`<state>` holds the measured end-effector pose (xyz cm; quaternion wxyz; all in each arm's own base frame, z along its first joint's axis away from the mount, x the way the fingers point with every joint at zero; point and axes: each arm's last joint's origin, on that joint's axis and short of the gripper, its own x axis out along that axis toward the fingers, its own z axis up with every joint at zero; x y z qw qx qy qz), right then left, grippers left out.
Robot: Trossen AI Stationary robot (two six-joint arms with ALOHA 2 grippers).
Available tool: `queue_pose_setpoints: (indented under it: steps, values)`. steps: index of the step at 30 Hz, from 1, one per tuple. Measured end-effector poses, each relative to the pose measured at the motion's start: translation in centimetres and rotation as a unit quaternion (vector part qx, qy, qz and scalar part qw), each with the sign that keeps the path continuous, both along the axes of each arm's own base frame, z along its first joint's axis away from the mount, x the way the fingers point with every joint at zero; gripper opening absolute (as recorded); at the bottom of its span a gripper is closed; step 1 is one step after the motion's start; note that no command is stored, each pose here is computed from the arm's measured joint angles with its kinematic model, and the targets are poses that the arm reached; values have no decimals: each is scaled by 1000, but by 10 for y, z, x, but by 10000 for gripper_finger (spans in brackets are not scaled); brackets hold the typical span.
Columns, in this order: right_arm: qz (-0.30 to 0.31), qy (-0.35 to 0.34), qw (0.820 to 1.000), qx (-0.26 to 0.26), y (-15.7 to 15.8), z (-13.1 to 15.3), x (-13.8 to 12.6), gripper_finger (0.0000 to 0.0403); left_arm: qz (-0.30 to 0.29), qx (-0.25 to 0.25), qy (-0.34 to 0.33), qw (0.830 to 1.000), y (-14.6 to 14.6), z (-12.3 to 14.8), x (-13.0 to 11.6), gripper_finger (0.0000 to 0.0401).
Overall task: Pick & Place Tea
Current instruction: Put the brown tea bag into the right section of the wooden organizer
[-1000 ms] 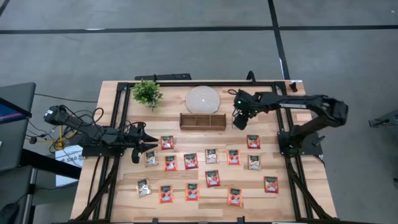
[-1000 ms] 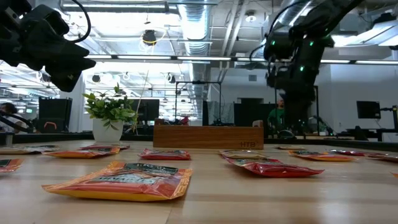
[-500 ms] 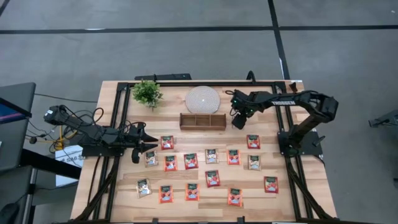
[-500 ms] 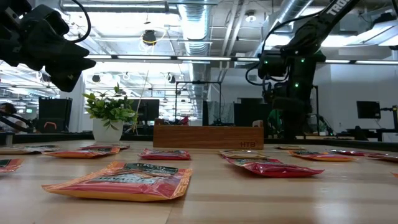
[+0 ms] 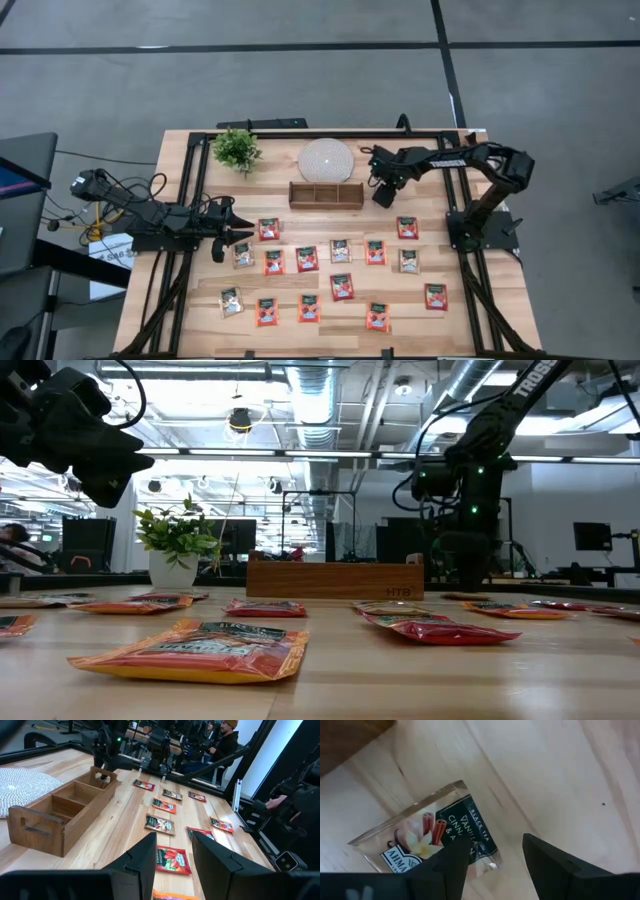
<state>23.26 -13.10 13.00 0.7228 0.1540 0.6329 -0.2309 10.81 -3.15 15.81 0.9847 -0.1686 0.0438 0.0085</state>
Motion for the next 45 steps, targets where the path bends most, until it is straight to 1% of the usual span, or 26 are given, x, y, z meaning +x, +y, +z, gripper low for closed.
queue_pose_setpoints:
  steps: [5,9,18,27,33,37,41,45]
  values:
    - [0,3,1000,2,0,-2,0,181,0,0,0,1000,0,0,0,117]
    - [-1,-2,1000,1,0,0,0,164,0,-1,0,1000,0,0,0,117]
    - [0,2,1000,9,1,-1,-1,82,0,-1,0,1000,0,0,0,117]
    - [1,10,1000,11,2,-1,-2,8,0,-2,0,1000,0,0,0,117]
    - [0,36,999,29,0,9,0,6,0,-2,0,1000,0,0,0,117]
    - [10,41,999,26,-3,25,7,2,0,-1,0,1000,0,0,0,117]
    - [24,66,998,7,-2,42,14,1,0,-1,0,1000,0,0,0,117]
    - [61,104,992,-26,7,64,23,1,0,-2,0,1000,0,0,0,117]
